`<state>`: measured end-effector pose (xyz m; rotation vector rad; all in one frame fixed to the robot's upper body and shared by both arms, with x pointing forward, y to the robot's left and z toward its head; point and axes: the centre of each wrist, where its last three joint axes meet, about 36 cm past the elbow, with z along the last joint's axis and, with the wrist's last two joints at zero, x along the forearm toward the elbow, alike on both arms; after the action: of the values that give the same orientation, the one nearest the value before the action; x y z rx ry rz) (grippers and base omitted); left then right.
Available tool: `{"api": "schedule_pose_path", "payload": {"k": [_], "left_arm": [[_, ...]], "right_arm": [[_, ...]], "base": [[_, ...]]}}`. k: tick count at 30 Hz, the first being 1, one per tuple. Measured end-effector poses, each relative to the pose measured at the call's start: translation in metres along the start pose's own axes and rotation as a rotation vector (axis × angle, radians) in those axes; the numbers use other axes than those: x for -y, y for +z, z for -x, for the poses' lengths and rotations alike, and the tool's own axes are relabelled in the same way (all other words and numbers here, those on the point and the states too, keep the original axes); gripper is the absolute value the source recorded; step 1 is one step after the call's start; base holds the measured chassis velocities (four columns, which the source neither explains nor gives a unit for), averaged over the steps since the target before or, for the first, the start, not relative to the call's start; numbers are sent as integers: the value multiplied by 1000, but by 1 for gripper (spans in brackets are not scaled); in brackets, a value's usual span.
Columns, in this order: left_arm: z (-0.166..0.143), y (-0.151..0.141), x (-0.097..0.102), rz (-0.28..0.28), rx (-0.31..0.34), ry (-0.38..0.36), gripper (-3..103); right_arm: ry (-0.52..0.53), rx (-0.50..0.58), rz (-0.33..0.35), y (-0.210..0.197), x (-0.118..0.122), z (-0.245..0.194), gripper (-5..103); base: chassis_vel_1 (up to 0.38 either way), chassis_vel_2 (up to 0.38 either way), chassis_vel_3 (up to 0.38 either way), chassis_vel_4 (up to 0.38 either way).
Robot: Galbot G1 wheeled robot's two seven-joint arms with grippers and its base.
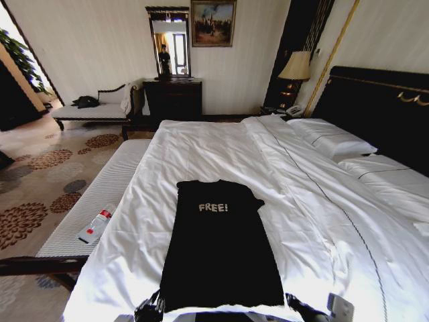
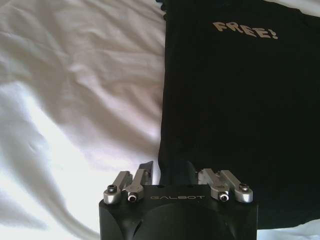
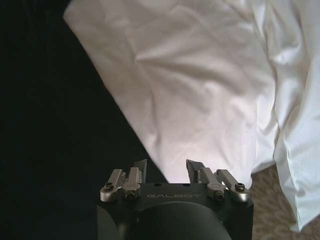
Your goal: Fold the clothes on the bed.
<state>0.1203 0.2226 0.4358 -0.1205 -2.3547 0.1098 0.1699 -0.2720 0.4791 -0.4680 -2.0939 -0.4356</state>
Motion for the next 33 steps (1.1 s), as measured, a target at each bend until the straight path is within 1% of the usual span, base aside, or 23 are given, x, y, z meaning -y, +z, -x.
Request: {"api": "schedule_pose_path", "payload": {"k": [1, 3, 4, 5, 6, 7, 8, 9, 10, 13, 14, 15, 16, 18, 20, 22, 23, 24, 25, 26, 27, 28, 33], "left_arm": [[0, -2, -1, 1, 8, -3, 47], [1, -10, -4, -3, 33, -10, 58], [1, -10, -4, -3, 33, -10, 58], [2, -13, -5, -4, 43, -13, 58], [3, -15, -6, -4, 53, -15, 64], [7, -23, -10, -2, 92, -24, 69], [10, -28, -12, -2, 115, -27, 74], [14, -33, -14, -6, 137, -26, 80], [14, -33, -14, -6, 137, -26, 80], [29, -45, -20, -17, 183, -20, 96], [34, -47, -21, -16, 192, -19, 96], [34, -47, -21, -16, 192, -19, 96], [40, -49, -22, -16, 198, -16, 98], [50, -52, -25, -19, 201, -7, 100], [59, -54, -27, -23, 194, 6, 100], [63, -56, -28, -22, 191, 12, 100], [67, -58, -29, -19, 188, 21, 100], [71, -61, -30, -19, 188, 29, 100], [74, -64, -30, -19, 187, 37, 100], [74, -64, -30, -19, 187, 37, 100], [78, -67, -31, -20, 187, 46, 100], [81, -71, -32, -19, 190, 53, 100], [91, -83, -33, -23, 209, 71, 100]], "right_arm": [[-2, 26, 0, -5, 0, 0, 45], [-21, 112, 2, -24, 0, 4, 56], [-21, 112, 2, -24, 0, 4, 56], [-35, 143, 4, -32, 1, 7, 61], [-50, 164, 6, -39, 2, 10, 61], [-111, 223, 10, -62, 6, 22, 72], [-150, 254, 5, -75, 8, 30, 78], [-197, 287, -4, -90, 9, 39, 78], [-197, 287, -4, -90, 9, 39, 78], [-324, 368, -36, -130, 7, 67, 94], [-357, 385, -49, -140, 5, 76, 97], [-357, 385, -49, -140, 5, 76, 97], [-388, 400, -64, -151, 5, 86, 99], [-431, 420, -97, -170, 4, 106, 99], [-450, 412, -131, -189, 7, 131, 100], [-451, 409, -144, -196, 8, 141, 101], [-452, 405, -153, -202, 10, 148, 97], [-453, 400, -163, -208, 12, 157, 97], [-452, 398, -171, -213, 12, 162, 89], [-452, 398, -171, -213, 12, 162, 89], [-456, 396, -189, -219, 10, 170, 90], [-458, 394, -203, -224, 8, 177, 95], [-474, 373, -228, -242, -14, 206, 100]], "base": [[0, 0, 0, 0], [0, 0, 0, 0], [0, 0, 0, 0], [0, 0, 0, 0], [0, 0, 0, 0], [0, 0, 0, 0], [0, 0, 0, 0], [0, 0, 0, 0], [0, 0, 0, 0], [0, 0, 0, 0], [0, 0, 0, 0], [0, 0, 0, 0], [0, 0, 0, 0], [0, 0, 0, 0], [0, 0, 0, 0], [0, 0, 0, 0], [0, 0, 0, 0], [0, 0, 0, 0], [0, 0, 0, 0], [0, 0, 0, 0], [0, 0, 0, 0], [0, 0, 0, 0], [0, 0, 0, 0]]}}
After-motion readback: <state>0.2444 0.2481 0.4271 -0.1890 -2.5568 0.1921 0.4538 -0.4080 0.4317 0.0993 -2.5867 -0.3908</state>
